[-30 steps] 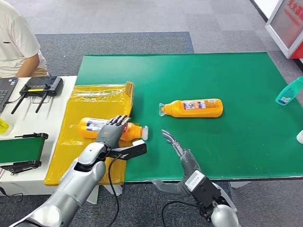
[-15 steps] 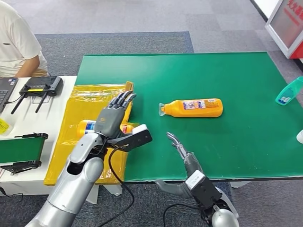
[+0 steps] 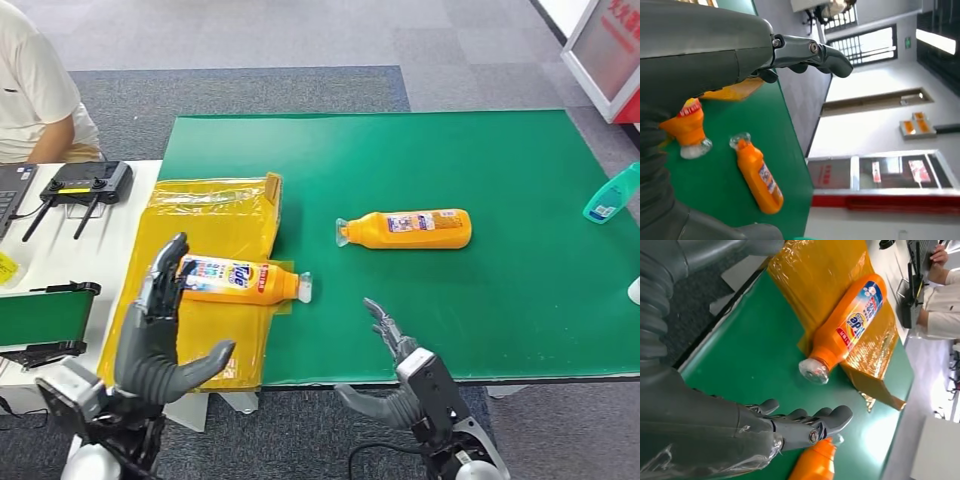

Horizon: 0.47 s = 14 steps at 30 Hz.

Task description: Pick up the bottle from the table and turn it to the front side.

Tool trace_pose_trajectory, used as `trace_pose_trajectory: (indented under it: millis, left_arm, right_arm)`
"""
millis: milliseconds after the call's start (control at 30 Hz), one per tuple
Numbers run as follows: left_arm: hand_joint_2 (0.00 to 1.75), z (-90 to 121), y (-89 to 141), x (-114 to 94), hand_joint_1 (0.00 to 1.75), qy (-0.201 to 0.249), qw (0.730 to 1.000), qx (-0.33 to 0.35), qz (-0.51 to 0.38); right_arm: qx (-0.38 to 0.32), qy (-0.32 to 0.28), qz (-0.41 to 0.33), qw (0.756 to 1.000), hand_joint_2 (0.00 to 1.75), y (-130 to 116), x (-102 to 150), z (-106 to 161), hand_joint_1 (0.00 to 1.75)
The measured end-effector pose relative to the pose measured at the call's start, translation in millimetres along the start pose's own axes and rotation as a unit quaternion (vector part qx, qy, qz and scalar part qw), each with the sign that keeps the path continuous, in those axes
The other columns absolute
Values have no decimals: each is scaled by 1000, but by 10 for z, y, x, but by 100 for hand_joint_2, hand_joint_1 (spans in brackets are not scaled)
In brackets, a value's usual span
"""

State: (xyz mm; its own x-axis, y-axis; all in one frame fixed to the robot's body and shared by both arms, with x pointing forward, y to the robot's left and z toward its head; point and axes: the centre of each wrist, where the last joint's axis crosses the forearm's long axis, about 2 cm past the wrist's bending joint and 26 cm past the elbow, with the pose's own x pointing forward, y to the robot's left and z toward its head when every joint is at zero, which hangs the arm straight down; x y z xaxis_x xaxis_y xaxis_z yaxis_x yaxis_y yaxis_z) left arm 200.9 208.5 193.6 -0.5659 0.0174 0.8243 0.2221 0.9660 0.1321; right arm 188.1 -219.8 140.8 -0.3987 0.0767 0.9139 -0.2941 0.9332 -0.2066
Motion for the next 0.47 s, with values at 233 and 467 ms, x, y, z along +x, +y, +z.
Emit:
trace_pose_trajectory:
  millis: [233, 467]
  left_arm:
    - [175, 325, 149, 92, 0, 28, 999, 30, -22]
    - [175, 481, 174, 99, 0, 45, 998, 37, -4]
  right_arm:
    - [-18, 17, -37, 999, 175, 22, 18, -32, 0]
    - [-26, 11, -42, 999, 175, 25, 38, -58, 0]
